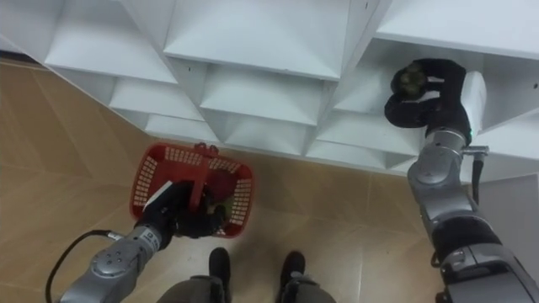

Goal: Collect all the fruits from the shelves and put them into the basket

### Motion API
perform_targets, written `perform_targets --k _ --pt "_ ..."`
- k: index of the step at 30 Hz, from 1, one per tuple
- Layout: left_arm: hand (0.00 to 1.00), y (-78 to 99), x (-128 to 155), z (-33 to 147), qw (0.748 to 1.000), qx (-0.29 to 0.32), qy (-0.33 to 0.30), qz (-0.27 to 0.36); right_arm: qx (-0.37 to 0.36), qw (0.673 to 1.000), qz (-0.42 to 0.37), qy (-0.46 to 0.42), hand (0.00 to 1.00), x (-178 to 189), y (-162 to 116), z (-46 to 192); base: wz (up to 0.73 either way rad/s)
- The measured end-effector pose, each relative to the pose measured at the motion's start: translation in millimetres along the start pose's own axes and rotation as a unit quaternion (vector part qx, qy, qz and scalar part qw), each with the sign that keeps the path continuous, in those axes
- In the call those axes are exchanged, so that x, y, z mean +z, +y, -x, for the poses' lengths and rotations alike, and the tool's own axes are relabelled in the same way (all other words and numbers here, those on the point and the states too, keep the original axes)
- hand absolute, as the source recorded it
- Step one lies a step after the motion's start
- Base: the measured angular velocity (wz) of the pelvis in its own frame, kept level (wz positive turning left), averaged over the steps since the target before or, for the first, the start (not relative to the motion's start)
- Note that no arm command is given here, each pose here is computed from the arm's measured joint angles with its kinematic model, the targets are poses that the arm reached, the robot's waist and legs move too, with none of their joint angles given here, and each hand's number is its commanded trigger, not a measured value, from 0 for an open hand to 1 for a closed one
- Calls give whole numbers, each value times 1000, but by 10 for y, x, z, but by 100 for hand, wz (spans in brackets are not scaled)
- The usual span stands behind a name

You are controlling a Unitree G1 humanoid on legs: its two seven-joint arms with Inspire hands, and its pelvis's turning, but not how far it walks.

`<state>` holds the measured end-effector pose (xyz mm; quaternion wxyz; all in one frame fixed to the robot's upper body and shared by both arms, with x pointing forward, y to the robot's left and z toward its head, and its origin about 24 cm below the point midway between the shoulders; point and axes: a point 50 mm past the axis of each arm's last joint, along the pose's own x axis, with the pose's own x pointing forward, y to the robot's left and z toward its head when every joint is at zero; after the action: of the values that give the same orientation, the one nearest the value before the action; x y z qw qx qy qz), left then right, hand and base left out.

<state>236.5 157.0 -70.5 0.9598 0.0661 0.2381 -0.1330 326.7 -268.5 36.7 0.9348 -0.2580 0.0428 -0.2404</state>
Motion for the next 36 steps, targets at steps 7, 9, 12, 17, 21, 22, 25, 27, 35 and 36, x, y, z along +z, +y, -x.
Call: perform_targets --k 7,9,12,17,21,22,25,27,35,36 --pt "100 16 37 -18 1000 10 -6 11 9 1000 3 -1 100 -3 37 17 0" --pt "100 15 41 -20 1000 10 -6 11 11 1000 2 0 100 -4 43 20 0" --pt "100 15 41 -20 1000 11 -6 11 11 1000 0 2 100 -12 45 23 0" --pt "100 15 42 -21 1000 11 -6 11 13 1000 4 4 100 -17 53 27 0" --pt "100 11 41 -21 1000 11 -7 13 13 1000 1 5 100 -17 54 29 0" --pt "100 11 42 -21 1000 10 -7 17 13 1000 -1 2 100 -6 55 28 0" --pt "100 15 45 -21 1000 10 -8 17 12 1000 -8 -9 100 22 55 27 -5" --pt "100 14 44 -20 1000 10 -8 17 15 1000 -6 -19 100 20 58 54 0" --pt "100 -45 52 -33 999 17 -14 28 61 997 -27 -42 100 -27 200 306 0" --pt "100 -43 52 -32 999 19 -14 29 67 996 -29 -45 100 -29 207 334 0"
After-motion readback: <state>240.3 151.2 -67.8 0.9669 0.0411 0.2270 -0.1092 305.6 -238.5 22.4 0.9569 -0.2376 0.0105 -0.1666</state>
